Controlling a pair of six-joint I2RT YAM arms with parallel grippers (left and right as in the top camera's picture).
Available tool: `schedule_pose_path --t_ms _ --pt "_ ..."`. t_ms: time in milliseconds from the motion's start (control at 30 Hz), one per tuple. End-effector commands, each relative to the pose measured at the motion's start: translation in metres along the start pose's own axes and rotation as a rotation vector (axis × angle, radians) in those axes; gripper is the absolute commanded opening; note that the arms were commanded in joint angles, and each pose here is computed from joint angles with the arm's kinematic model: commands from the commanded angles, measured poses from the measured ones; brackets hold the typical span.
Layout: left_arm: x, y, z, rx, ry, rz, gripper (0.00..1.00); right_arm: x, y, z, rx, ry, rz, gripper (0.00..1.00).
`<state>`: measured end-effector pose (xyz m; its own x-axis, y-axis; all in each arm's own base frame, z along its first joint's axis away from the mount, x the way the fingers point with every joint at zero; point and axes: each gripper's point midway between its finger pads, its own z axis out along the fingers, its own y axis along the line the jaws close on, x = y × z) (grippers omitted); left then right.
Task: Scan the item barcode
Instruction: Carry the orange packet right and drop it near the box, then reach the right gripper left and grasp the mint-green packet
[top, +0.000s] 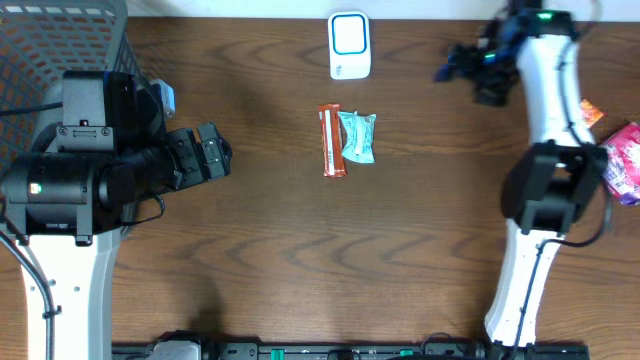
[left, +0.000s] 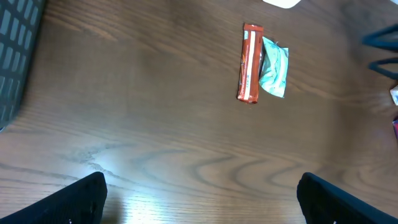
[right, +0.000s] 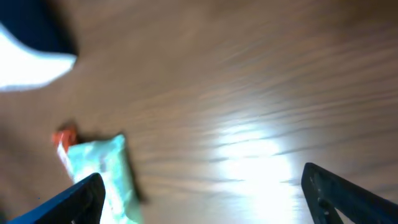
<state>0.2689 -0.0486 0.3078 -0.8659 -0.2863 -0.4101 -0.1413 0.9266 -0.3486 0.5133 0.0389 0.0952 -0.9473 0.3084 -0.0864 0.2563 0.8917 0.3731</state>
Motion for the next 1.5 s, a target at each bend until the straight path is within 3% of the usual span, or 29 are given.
schedule_pose_path --t_ms 0,100,233,533,667,900,1000,1067,1267,1467 --pt "-0.002 -0.003 -0.004 0.01 -0.012 0.016 0.98 0.032 0.039 0.021 -0.039 0.076 -0.092 0.96" --pt "-0.002 -0.003 -0.004 0.01 -0.012 0.016 0.98 0.05 0.057 0.048 -0.049 0.11 -0.137 0.87" --pt "-0.002 -0.003 -0.004 0.01 -0.012 0.016 0.98 0.076 0.08 0.079 -0.133 0.165 -0.181 0.81" --pt "-0.002 -0.003 -0.004 0.01 -0.012 0.016 0.98 0.109 0.088 0.11 -0.122 0.227 -0.209 0.7" --pt "-0.002 -0.003 -0.004 0.01 -0.012 0.016 0.98 0.118 0.093 0.114 -0.12 0.242 -0.232 0.56" --pt "-0.002 -0.003 -0.004 0.01 -0.012 0.016 0.98 0.137 0.106 0.12 -0.124 0.273 -0.303 0.57" --pt "-0.002 -0.003 -0.004 0.01 -0.012 0.016 0.98 0.142 0.11 0.121 -0.122 0.281 -0.314 0.36" --pt "-0.002 -0.003 -0.004 0.01 -0.012 0.016 0.98 0.143 0.109 0.122 -0.109 0.281 -0.319 0.01" --pt "-0.002 -0.003 -0.004 0.01 -0.012 0.016 0.98 0.132 0.111 0.106 -0.113 0.239 -0.319 0.01" --pt "-0.002 -0.003 -0.004 0.01 -0.012 0.016 0.98 0.105 0.111 0.055 -0.062 0.089 -0.377 0.01"
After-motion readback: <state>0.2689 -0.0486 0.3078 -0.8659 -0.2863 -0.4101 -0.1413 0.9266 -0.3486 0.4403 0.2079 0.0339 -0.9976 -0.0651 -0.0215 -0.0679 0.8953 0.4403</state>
